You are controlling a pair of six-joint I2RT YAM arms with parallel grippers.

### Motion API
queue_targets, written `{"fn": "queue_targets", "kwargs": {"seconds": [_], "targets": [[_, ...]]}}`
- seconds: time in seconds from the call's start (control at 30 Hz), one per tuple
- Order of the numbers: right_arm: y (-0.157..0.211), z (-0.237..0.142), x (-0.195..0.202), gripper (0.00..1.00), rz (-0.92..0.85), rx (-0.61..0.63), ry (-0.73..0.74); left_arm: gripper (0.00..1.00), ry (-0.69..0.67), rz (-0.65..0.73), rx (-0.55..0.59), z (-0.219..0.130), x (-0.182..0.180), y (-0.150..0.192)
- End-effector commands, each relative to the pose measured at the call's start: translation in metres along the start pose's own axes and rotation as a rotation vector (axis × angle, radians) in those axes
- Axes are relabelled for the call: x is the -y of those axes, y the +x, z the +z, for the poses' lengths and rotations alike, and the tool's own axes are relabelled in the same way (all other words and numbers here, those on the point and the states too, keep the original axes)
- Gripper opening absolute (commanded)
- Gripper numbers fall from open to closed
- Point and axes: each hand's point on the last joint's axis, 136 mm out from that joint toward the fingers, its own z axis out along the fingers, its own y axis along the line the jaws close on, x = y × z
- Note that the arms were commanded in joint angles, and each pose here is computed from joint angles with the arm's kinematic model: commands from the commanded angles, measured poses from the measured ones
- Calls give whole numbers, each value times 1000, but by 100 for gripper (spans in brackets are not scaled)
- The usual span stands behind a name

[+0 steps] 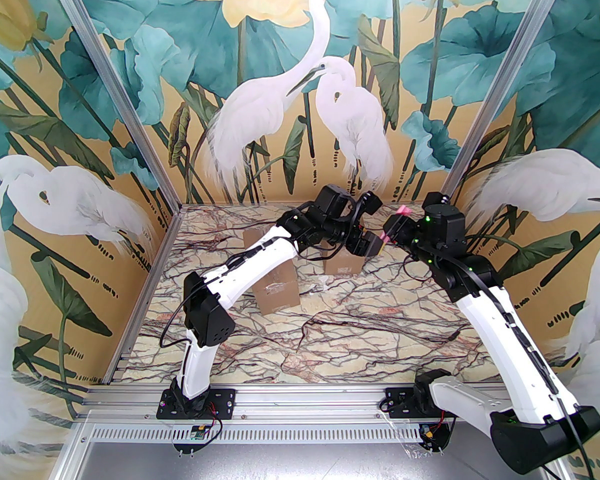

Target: Unpack the express box

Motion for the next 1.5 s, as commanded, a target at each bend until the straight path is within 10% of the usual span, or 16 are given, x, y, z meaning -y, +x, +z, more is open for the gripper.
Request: {"fn": "queue_targets", "kwargs": {"seconds": [0.0,0.73,1.07,1.47], "targets": [[-9,-3,-16,34,-22,21,-54,53,55,10,-8,3,7,-1],[-9,-7,-21,36,-48,25,-74,14,189,37,-18,7,28,-4],[-3,-26,-37,87,-332,61,-205,1,252,129,-28,-10,46,-7],[1,-67,-57,88,-542,127,-556,0,402,178,-15,-47,69,-11]]}}
